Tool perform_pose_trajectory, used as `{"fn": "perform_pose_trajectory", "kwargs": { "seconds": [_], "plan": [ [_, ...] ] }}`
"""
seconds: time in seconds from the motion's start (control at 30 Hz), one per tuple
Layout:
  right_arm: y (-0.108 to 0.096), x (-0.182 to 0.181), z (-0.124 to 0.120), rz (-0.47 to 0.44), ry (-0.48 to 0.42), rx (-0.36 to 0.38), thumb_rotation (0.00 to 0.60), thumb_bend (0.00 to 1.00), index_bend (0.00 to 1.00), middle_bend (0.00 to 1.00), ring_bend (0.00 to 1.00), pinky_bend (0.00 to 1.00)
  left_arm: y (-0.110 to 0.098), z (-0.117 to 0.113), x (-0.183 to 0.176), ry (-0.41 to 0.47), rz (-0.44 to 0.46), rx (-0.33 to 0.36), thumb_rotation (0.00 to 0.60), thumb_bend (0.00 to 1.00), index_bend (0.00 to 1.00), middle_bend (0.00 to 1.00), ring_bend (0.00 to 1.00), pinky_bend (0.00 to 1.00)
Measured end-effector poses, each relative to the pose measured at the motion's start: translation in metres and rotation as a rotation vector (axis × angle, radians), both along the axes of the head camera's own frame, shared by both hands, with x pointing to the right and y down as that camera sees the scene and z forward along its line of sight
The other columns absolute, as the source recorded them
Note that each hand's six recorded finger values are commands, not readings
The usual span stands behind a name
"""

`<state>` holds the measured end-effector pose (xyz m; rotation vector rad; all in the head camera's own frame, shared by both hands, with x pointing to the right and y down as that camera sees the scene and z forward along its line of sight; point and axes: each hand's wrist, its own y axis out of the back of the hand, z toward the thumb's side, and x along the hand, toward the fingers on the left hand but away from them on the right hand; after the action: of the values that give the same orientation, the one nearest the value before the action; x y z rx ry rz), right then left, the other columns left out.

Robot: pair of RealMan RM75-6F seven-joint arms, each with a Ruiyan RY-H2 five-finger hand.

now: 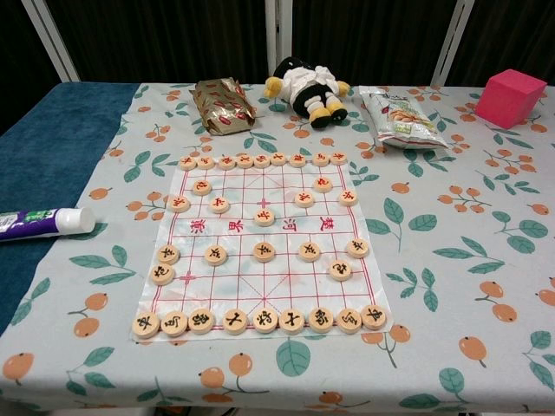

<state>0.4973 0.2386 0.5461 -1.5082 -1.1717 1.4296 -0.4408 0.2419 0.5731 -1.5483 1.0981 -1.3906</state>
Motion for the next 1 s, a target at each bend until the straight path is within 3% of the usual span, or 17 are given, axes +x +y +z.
{"fn": "perform_pose_trajectory", "kwargs": {
  "seconds": [0.6,1.0],
  "plan": [
    [-0.002,0.004,-0.006,0.009,-0.012,0.024,0.600,0.07,0.00,0.00,0.00,0.00,0.001,0.004,0.016,0.010,0.059,-0.014,0.600,0.15,0.17,0.12,0.00,0.11],
    [-0.011,0.007,-0.011,0.012,-0.011,0.036,0.600,0.07,0.00,0.00,0.00,0.00,-0.002,0.017,0.039,0.082,0.113,-0.053,0.600,0.15,0.17,0.12,0.00,0.11]
  ]
}}
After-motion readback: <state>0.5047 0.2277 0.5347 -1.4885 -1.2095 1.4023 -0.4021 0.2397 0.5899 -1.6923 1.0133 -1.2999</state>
